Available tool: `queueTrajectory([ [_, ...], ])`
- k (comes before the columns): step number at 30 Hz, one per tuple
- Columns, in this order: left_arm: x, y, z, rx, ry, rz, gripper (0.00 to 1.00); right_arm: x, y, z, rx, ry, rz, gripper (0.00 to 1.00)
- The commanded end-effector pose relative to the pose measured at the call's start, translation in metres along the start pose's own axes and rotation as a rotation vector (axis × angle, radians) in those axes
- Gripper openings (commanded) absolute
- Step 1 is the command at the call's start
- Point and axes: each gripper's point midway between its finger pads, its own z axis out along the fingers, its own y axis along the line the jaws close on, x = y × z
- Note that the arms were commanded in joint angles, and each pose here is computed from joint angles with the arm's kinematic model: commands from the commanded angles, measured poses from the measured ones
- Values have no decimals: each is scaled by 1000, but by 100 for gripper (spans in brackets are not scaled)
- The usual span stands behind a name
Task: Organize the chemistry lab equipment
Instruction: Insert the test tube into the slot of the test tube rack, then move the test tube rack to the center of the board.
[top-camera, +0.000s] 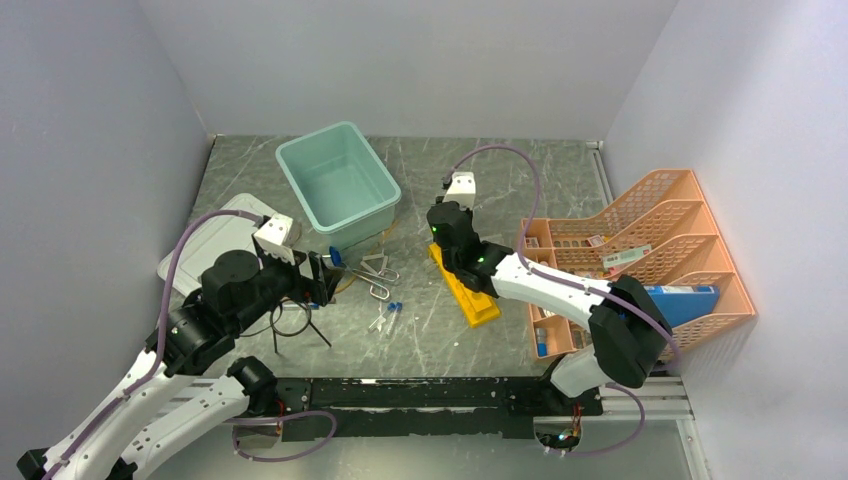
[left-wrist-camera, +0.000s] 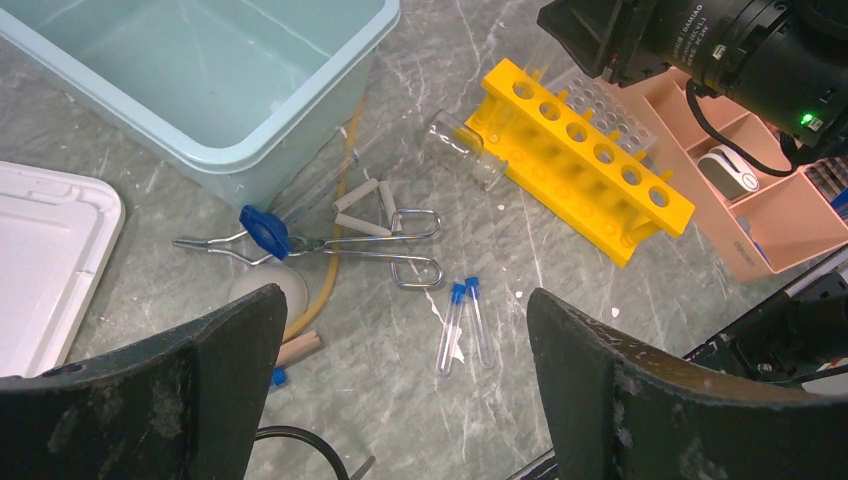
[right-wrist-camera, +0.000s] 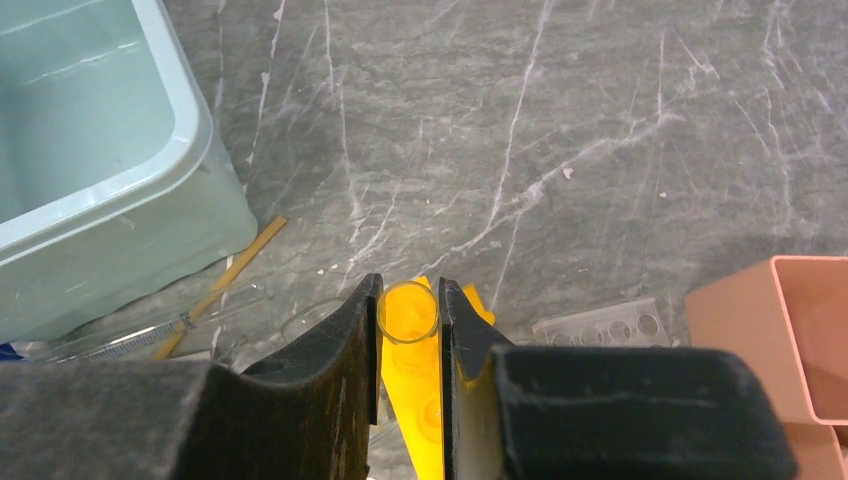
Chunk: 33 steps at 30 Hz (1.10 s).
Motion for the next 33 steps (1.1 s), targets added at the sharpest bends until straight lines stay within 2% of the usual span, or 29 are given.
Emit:
queueTrajectory([
  [1, -1, 1, 2, -8, -6, 12, 94, -1, -8, 2, 46, -9, 31, 9],
  [5, 0, 1, 2, -4, -4, 14, 94, -9, -9, -4, 42, -8, 46, 35],
  [10, 0, 1, 3, -4, -1, 15, 94, -32, -6, -19, -19, -20, 82, 52],
  [13, 0, 0, 3, -2, -1, 15, 94, -39, -6, -32, -53, 21, 74, 58],
  [19, 0, 0, 3, 1, -2, 16, 94, -41, -18, -67, -87, 140, 78, 61],
  [29, 2, -2, 5, 12, 8, 21, 94, 25, -50, -136, -146, 489, 27, 60],
  [33, 2, -2, 5, 13, 11, 22, 94, 47, -53, -153, -191, 573, 22, 59],
])
